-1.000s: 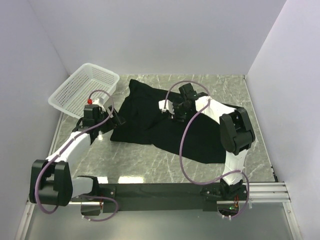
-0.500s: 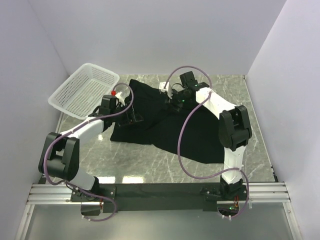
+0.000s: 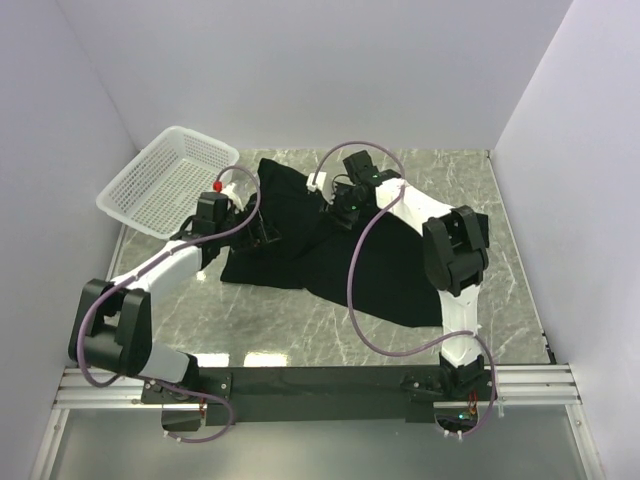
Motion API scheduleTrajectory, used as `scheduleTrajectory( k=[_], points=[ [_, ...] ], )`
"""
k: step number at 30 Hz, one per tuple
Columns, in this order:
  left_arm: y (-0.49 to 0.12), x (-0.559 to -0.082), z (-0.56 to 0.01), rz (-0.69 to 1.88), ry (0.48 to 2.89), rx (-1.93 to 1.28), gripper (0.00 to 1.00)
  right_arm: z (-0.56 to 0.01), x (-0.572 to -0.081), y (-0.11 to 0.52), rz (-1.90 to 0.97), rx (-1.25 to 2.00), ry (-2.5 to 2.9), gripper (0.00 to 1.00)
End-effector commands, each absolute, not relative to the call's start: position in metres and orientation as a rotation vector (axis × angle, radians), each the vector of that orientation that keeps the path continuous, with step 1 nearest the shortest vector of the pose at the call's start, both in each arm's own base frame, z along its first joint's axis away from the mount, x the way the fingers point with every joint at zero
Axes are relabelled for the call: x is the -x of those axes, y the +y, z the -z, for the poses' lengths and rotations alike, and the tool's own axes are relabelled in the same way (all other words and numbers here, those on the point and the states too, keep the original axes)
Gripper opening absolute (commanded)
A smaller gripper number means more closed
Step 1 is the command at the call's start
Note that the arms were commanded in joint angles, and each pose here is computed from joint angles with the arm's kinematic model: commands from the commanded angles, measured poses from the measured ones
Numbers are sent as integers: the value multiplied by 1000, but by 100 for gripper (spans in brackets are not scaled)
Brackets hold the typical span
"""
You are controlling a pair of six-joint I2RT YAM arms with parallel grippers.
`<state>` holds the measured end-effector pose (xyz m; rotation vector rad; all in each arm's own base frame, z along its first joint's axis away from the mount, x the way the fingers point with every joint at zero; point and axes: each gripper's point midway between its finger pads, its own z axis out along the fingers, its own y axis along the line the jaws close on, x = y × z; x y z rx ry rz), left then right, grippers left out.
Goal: Fold and stack the t-shirts
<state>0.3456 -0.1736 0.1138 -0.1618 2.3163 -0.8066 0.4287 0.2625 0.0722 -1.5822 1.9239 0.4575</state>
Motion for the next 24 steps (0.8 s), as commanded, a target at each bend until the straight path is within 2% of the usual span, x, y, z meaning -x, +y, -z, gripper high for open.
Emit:
scheduleTrajectory(
  k=[1,4,6,7,8,11,12,20,24],
  points=[
    [-166,-348,-129,769,2257,165,79,-82,-445,273,-371,1563,1905,53],
    [-163,-343,-126,759,2266,174,79,-81,-451,274,-353,1555,1909,51],
    [-162,-342,-126,753,2264,177,79,-80,-450,275,-359,1566,1912,43],
    [-161,-339,-123,750,2275,180,79,-80,-448,276,-361,1585,1898,38],
    [-160,-338,-124,747,2272,180,79,-81,-444,275,-364,1595,1886,27],
    [-157,-335,-121,735,2281,182,79,-90,-438,272,-357,1633,1813,3],
    [-156,-334,-121,732,2282,183,79,-84,-429,270,-378,1658,1811,1],
    [-134,-324,-118,658,2299,203,80,-87,-397,244,-352,1861,1587,0],
    [-128,-321,-120,648,2294,210,80,-78,-396,235,-305,1908,1584,13]
  ],
)
